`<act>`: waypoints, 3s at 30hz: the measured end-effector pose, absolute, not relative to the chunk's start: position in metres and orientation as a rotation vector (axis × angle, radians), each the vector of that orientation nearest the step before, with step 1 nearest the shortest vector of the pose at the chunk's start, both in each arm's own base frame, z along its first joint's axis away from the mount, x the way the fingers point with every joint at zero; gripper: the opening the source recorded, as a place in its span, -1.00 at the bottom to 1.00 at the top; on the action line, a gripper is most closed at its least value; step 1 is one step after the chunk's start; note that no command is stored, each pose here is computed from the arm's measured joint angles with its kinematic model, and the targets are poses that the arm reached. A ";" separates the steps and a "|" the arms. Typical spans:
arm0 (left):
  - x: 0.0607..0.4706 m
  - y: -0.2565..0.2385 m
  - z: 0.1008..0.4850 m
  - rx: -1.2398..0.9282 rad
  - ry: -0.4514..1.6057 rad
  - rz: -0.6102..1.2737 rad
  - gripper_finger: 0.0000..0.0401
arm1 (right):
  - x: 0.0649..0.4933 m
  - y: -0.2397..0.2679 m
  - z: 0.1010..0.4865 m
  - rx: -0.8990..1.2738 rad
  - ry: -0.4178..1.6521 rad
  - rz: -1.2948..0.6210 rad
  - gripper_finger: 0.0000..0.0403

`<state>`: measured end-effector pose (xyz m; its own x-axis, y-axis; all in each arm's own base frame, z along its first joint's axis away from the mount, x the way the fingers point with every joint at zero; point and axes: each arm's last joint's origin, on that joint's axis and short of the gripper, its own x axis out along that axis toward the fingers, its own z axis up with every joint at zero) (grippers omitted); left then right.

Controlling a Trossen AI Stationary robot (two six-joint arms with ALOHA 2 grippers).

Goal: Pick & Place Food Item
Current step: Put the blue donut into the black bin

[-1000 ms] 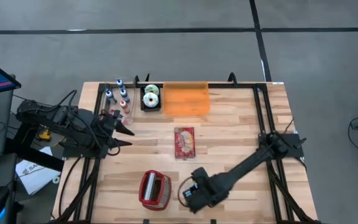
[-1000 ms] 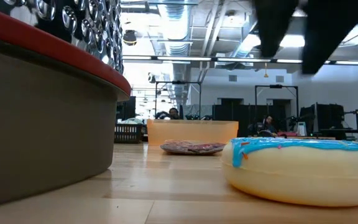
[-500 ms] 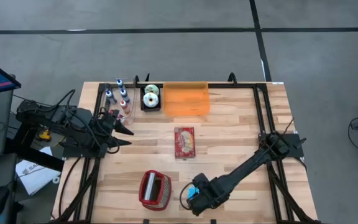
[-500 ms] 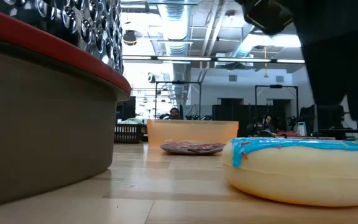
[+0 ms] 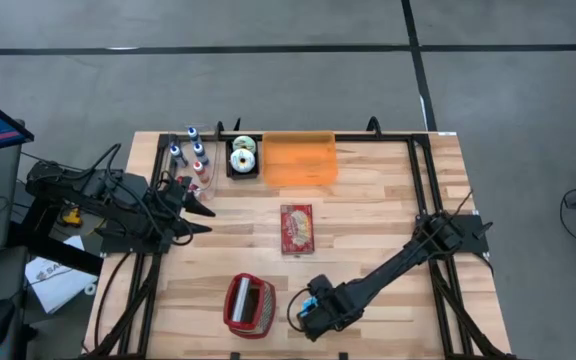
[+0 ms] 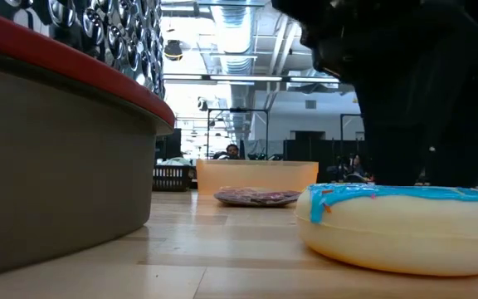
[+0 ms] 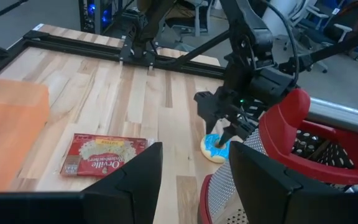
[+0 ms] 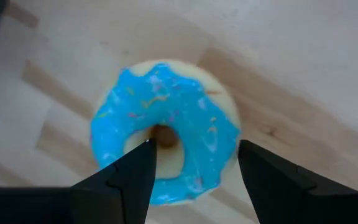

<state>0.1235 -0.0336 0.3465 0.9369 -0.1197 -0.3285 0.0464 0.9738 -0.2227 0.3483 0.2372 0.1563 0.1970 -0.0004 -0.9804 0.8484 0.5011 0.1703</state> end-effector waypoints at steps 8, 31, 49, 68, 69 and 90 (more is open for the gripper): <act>0.124 -0.034 0.346 -0.213 0.348 -0.086 -0.09 | 0.342 0.235 0.143 0.896 1.235 -0.754 0.07; 0.124 -0.032 0.347 -0.201 0.334 -0.027 -0.09 | 0.355 0.187 0.183 0.824 1.011 -0.834 -0.42; 0.196 -0.021 0.350 -0.168 0.133 0.246 -0.03 | 0.342 0.028 0.337 0.624 0.509 -0.821 -0.41; 0.221 0.045 0.351 -0.480 -0.007 0.276 0.08 | 0.360 -0.033 0.371 0.641 0.244 -0.672 -0.41; 0.224 0.046 0.351 -0.481 -0.020 0.270 0.06 | 0.360 -0.033 0.371 0.638 0.246 -0.671 -0.41; 0.245 0.061 0.339 -0.611 -0.052 0.295 -0.41 | 0.362 -0.033 0.373 0.632 0.226 -0.665 -0.41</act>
